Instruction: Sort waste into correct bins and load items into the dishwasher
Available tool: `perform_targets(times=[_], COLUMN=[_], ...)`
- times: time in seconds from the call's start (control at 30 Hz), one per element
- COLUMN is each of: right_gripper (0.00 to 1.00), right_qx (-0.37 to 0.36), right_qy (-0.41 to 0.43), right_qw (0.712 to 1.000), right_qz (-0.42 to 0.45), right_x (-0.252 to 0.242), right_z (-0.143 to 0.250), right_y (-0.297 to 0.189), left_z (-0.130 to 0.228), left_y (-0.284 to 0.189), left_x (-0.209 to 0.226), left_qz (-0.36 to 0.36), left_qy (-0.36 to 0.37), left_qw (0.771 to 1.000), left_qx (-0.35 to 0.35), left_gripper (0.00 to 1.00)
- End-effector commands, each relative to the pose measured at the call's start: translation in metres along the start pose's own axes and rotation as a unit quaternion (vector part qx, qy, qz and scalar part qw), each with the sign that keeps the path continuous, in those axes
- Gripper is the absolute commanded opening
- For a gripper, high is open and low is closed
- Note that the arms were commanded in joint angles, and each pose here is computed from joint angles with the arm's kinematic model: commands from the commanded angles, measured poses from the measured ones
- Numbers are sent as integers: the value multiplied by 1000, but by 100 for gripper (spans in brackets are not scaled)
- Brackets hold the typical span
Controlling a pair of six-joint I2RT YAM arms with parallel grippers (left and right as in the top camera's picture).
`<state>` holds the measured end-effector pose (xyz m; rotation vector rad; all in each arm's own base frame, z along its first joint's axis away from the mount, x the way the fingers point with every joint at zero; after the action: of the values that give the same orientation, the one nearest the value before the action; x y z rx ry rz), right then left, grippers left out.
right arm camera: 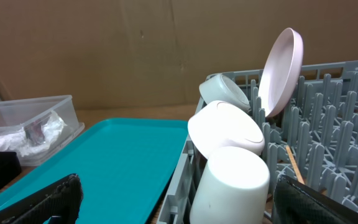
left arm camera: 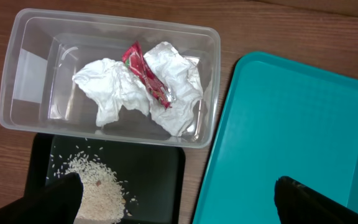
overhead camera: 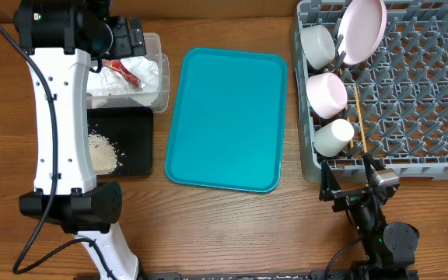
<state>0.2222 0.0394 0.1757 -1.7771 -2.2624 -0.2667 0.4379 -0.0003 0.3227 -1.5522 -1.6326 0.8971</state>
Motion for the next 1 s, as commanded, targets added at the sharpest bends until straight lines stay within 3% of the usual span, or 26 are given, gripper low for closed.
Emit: perform_targets(times=[0.0, 0.33, 0.53, 0.77, 0.97], right_gripper=[100, 100, 100, 100, 100], right_qx=[-2, -2, -2, -2, -2], right_qy=[3, 3, 3, 3, 3], right_qw=[1000, 1000, 1000, 1000, 1000], right_qz=[-3, -3, -3, -3, -3], right_x=[1, 1, 1, 1, 1], right_z=[2, 2, 2, 2, 2], right_y=[0, 0, 0, 0, 0], left_z=[-3, -4, -19, -51, -9], left_y=[-6, -6, -12, -58, -72], left_x=[0, 0, 1, -3, 2], left_qz=[-3, -4, -2, 18, 9], left_qy=[-8, -8, -11, 1, 24], left_qw=[1000, 1000, 999, 975, 948], left_qx=[-11, -12, -50, -220, -316], left_gripper=[100, 100, 100, 100, 100])
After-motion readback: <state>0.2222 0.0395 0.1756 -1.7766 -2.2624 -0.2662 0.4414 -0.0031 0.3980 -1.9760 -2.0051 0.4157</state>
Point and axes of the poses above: each gripper's point midway between its finger pads, its own y axis out along the fingers, its own x axis along the line the jaws close on, z = x × y, the point moved 2 cm from there along -y, back along the fingers, and after that the axes turned 9 degrees about y, right-handed, at the moved point
